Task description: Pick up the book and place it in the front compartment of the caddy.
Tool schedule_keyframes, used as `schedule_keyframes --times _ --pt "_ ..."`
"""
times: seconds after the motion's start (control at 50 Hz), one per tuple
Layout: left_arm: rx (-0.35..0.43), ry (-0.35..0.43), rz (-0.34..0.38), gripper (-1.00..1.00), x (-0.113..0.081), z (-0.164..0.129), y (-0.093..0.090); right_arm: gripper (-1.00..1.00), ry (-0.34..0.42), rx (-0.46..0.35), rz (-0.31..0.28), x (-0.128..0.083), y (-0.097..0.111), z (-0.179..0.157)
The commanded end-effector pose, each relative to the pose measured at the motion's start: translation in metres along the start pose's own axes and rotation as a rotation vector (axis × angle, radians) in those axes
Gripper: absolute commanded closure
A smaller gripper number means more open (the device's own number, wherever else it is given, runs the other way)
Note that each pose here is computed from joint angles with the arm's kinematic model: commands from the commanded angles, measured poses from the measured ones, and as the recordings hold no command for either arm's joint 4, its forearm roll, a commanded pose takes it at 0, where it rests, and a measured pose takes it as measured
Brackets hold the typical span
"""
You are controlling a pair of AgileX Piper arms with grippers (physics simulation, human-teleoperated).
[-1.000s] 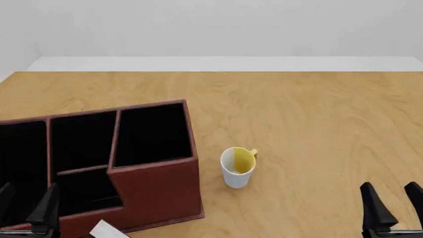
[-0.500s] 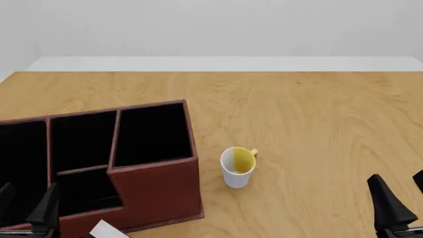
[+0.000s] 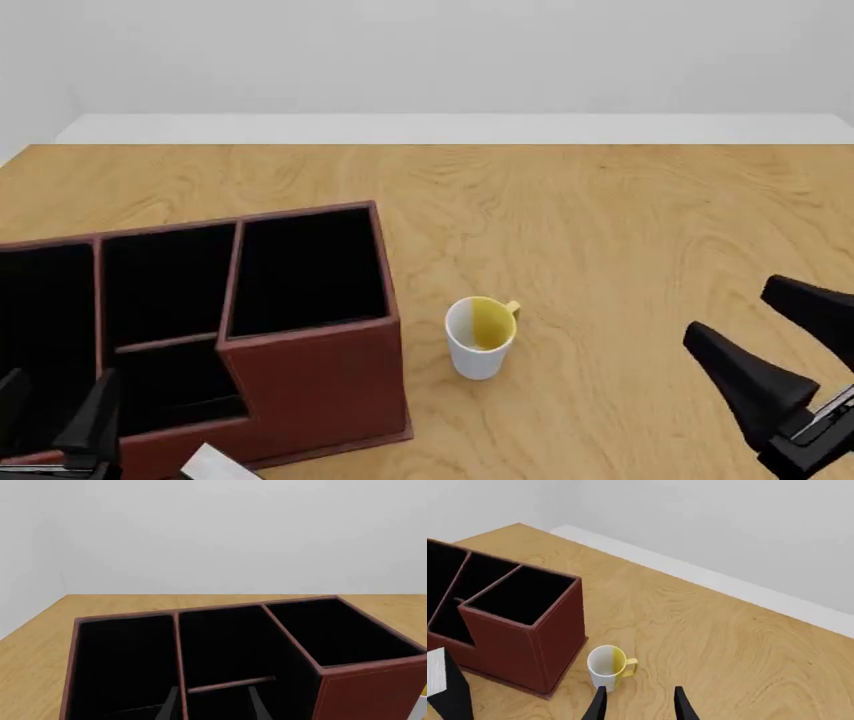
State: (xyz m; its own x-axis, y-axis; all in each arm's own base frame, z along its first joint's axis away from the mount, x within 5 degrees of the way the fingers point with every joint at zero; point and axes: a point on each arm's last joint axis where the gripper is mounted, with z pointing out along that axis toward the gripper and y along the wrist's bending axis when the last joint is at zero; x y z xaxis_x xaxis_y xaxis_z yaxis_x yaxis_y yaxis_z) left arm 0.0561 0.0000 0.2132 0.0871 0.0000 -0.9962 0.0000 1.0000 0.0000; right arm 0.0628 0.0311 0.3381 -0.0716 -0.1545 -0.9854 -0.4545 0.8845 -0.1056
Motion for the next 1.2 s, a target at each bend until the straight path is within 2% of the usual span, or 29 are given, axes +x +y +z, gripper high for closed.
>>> schedule_keyframes --times 0.02,0.06,0.28,0.34,0.5,0.66,0.84,1.06,1.2 --pt "0.000 0.000 0.000 -1.00 0.000 0.000 0.000 -1.00 0.104 -0.175 -0.083 -0.026 0.013 0.023" --pt "0.000 0.000 0.000 -1.00 0.000 0.000 0.000 -1.00 0.122 -0.218 -0.098 -0.033 0.018 0.030" --pt "0.000 0.000 0.000 -1.00 0.000 0.000 0.000 -1.00 0.161 -0.323 -0.134 -0.059 0.032 0.046" --pt "0.000 0.000 0.000 -1.00 0.000 0.000 0.000 -1.00 0.193 -0.367 -0.100 -0.066 0.042 0.053" --pt "0.000 0.000 0.000 -1.00 0.000 0.000 0.000 -1.00 0.237 -0.451 -0.088 -0.072 0.063 0.069" --pt "0.000 0.000 0.000 -1.00 0.000 0.000 0.000 -1.00 0.255 -0.555 -0.075 -0.082 0.093 0.084" --pt "0.000 0.000 0.000 -1.00 0.000 0.000 0.000 -1.00 0.281 -0.634 -0.077 -0.083 0.125 0.098" --pt "0.000 0.000 0.000 -1.00 0.000 0.000 0.000 -1.00 0.301 -0.678 -0.079 -0.081 0.149 0.110" --pt "0.000 0.000 0.000 -1.00 0.000 0.000 0.000 -1.00 0.329 -0.719 -0.082 -0.076 0.176 0.122"
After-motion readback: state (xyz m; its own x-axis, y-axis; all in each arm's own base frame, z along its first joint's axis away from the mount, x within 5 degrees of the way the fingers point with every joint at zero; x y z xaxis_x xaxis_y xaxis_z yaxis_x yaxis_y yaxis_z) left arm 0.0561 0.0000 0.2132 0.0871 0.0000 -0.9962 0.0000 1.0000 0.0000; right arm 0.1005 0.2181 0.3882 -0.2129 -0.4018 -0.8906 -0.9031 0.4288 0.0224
